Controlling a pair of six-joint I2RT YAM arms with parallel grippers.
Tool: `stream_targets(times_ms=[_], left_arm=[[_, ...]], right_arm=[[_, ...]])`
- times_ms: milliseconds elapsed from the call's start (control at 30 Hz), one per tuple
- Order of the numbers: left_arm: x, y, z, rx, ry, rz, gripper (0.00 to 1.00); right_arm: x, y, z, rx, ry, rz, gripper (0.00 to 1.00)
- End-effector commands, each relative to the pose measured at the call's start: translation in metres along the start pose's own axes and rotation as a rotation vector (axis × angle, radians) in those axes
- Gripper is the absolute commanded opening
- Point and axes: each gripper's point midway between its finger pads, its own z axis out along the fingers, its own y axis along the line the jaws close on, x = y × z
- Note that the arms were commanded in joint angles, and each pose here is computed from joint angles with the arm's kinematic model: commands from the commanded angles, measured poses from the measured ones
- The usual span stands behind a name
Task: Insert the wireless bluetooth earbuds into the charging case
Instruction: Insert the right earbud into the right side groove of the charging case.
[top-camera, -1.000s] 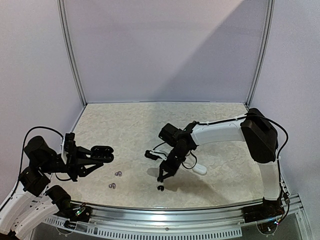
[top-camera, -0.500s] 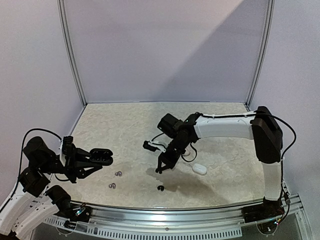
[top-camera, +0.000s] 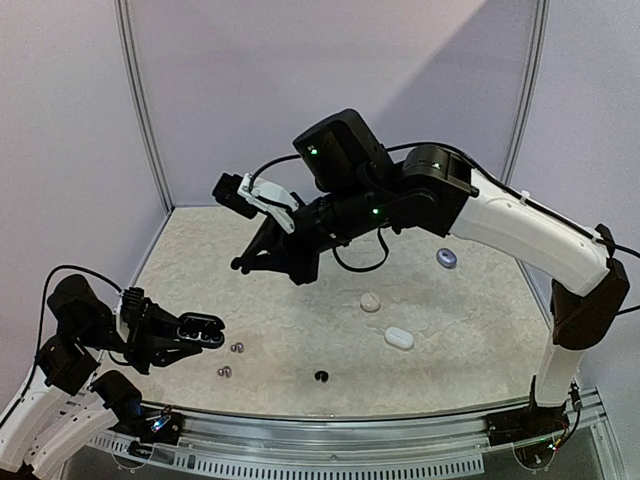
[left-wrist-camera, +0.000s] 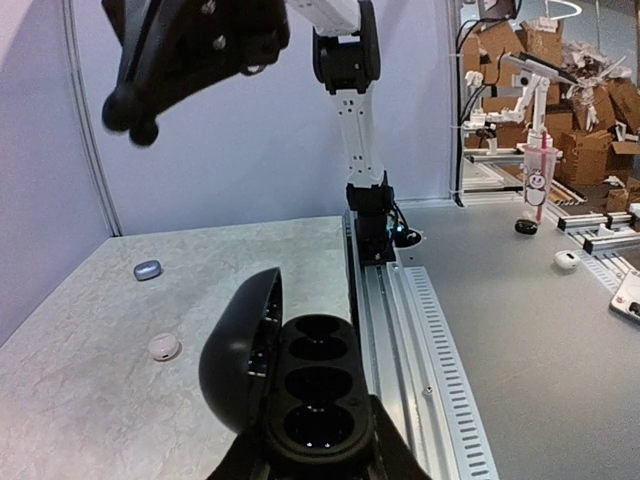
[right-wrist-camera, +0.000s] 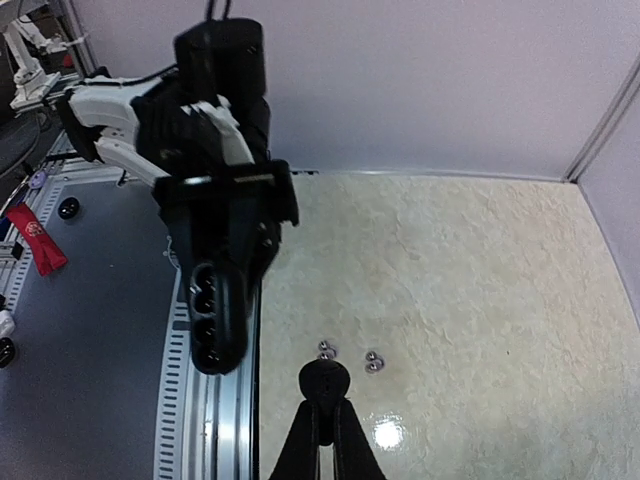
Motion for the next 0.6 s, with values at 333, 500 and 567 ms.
stream_targets(times_ms=[333,500,567], left_arm=[[-0.011,-0.011,-0.008,0.005,0.065,0.155,0.00],[-0.004,-0.013,-0.010,0.017,0.117,0.140,0.00],[-0.004,-0.014,-0.009,0.021,0.115,0.143,0.00]], right_arm=[[-0.035,0.070,0.019,-0.105,-0.061,-0.214,0.00],[-0.047,0.081,0.013,-0.125,-0.108,-0.235,0.00],[-0.049,0.089,0.013,-0.147,-0.118,-0.252,0.00]])
